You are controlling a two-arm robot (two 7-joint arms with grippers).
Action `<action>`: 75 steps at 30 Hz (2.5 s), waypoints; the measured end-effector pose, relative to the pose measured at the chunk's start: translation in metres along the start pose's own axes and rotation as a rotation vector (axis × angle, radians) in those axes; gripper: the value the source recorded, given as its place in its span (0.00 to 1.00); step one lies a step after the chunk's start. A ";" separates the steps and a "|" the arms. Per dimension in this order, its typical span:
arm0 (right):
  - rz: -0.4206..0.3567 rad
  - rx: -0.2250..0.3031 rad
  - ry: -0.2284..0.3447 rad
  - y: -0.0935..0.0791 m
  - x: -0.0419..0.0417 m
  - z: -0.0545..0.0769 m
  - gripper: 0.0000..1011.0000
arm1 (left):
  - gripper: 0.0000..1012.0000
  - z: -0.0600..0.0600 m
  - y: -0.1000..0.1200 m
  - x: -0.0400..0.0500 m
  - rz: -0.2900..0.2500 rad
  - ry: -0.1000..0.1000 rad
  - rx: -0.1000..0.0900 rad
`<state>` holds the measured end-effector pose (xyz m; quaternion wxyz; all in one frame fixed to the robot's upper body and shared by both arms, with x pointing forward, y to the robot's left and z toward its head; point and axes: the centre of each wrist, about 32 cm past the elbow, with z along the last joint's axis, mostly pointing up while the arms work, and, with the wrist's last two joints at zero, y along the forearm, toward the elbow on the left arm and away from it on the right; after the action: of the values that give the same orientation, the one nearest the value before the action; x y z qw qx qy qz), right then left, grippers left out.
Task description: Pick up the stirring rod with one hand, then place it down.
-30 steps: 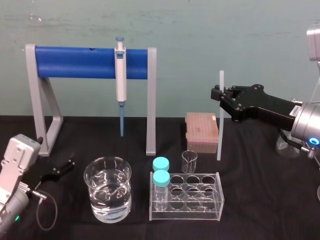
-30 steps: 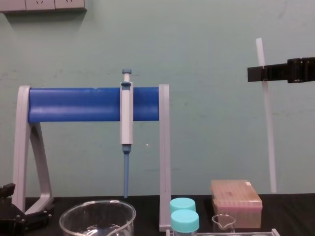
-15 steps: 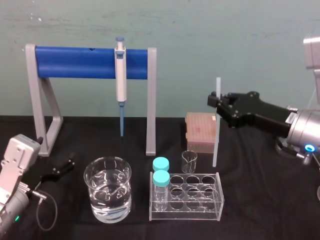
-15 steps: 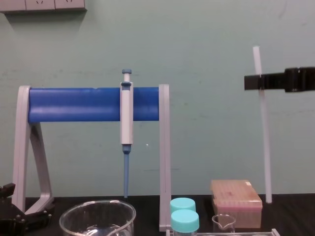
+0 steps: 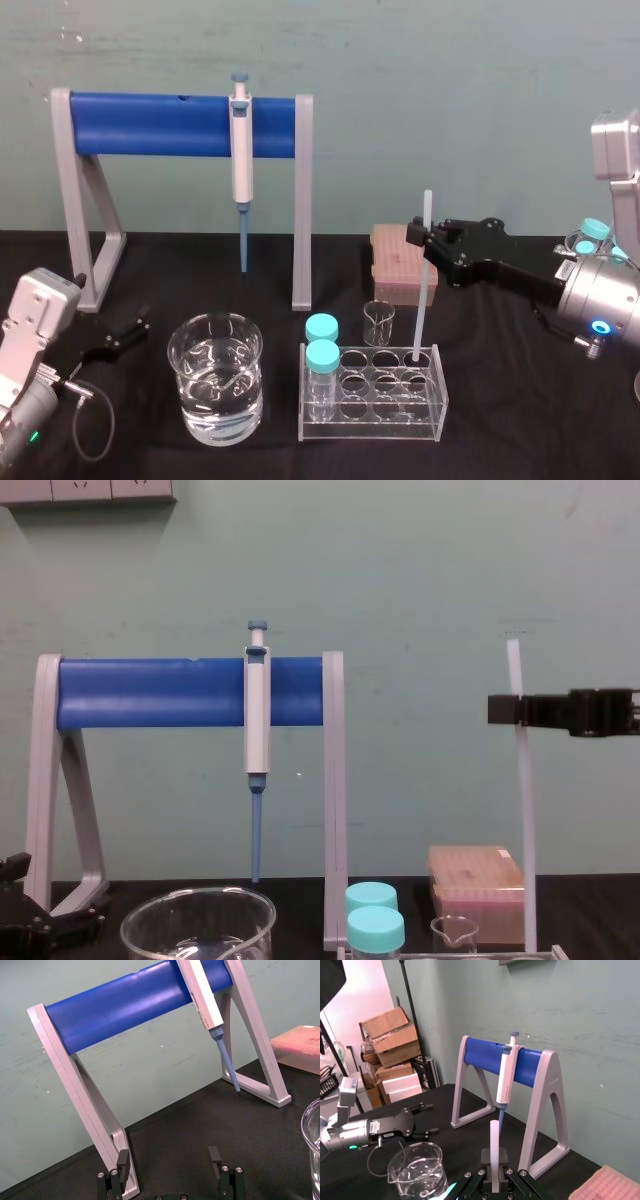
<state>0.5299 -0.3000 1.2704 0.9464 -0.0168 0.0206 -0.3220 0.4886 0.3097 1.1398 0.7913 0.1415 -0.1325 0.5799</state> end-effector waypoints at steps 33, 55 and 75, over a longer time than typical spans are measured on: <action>0.000 -0.008 -0.016 0.004 0.0158 -0.017 0.07 | 0.99 0.000 0.000 0.0000 0.000 0.000 0.000; 0.007 -0.022 0.002 0.009 0.0195 -0.044 0.07 | 0.99 0.000 0.000 0.0000 0.000 0.000 0.000; -0.007 -0.045 0.031 0.008 0.0202 -0.063 0.07 | 0.99 0.000 0.000 0.0000 0.000 0.000 0.000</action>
<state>0.5479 -0.3068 1.2069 0.9442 -0.0330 0.0422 -0.3249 0.4886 0.3097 1.1398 0.7913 0.1415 -0.1325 0.5799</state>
